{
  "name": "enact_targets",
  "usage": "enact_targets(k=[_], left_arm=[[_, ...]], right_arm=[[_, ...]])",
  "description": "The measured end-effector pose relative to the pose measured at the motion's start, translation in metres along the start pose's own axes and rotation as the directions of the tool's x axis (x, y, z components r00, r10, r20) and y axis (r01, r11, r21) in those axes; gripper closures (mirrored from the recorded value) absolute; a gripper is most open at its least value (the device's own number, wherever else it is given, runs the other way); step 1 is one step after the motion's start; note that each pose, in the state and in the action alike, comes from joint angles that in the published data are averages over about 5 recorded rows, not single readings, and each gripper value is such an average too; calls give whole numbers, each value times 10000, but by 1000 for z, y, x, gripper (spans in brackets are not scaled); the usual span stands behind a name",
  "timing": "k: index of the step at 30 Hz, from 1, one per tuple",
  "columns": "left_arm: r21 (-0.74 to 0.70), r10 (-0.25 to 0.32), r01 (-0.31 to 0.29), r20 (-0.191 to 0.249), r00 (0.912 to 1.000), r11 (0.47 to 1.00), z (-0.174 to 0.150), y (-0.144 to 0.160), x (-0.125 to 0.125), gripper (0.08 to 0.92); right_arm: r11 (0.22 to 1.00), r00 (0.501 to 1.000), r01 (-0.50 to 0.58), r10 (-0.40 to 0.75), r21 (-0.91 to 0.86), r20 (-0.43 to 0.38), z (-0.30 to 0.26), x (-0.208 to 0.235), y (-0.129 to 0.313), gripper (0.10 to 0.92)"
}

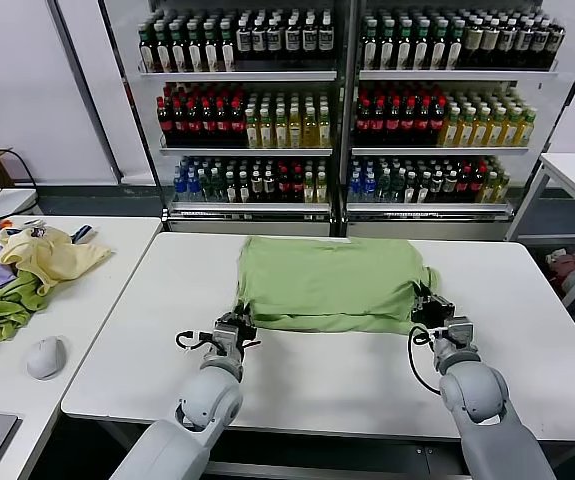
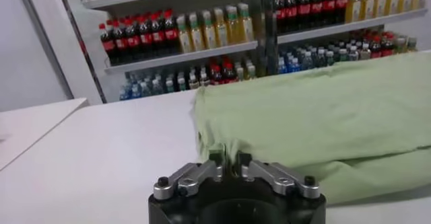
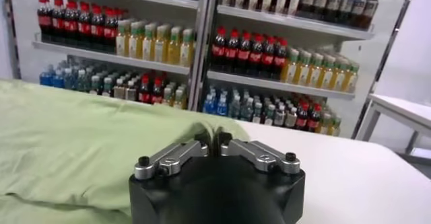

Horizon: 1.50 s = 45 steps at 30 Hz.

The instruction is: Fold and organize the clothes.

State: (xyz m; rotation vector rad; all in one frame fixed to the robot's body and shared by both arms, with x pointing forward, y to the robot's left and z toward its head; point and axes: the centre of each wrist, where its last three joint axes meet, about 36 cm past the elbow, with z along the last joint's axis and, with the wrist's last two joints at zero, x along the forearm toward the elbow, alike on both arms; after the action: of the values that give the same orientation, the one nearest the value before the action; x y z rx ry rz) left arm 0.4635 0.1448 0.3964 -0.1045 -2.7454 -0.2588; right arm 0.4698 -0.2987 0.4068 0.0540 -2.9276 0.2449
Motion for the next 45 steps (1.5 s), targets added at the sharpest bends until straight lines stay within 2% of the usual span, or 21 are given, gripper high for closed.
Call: enact_targets(k=[7, 13, 16, 19, 22, 26, 37, 45], left_arm=[[104, -169, 168, 87, 9998, 9998, 5, 6, 8, 471], [128, -95, 96, -56, 9999, 9999, 12, 5, 10, 298], [159, -45, 46, -114, 9999, 9999, 14, 4, 9, 220], [198, -24, 27, -144, 9999, 9998, 13, 3, 7, 184], [236, -37, 42, -192, 9998, 9997, 11, 3, 3, 178], [301, 0, 11, -362, 9993, 9995, 10, 5, -3, 215], [703, 289, -221, -970, 9949, 9973, 12, 7, -10, 527], [1033, 506, -383, -1189, 9916, 9939, 11, 11, -7, 761]], right_arm=[[9989, 9979, -421, 411, -197, -502, 9, 16, -4, 429], [9939, 9871, -1018, 957, -416, -1285, 21, 28, -12, 259], [9914, 9813, -1187, 1086, -553, -1586, 24, 31, -13, 211], [9892, 9758, -1279, 1127, -713, -1873, 27, 32, -13, 202], [9877, 9715, -1319, 1119, -840, -2091, 29, 33, -12, 241], [9870, 9700, -1307, 1076, -940, -2181, 30, 34, -12, 350], [9883, 9707, -1160, 917, -989, -2220, 33, 37, -14, 670], [9906, 9779, -858, 633, -1066, -1993, 38, 41, -14, 875]])
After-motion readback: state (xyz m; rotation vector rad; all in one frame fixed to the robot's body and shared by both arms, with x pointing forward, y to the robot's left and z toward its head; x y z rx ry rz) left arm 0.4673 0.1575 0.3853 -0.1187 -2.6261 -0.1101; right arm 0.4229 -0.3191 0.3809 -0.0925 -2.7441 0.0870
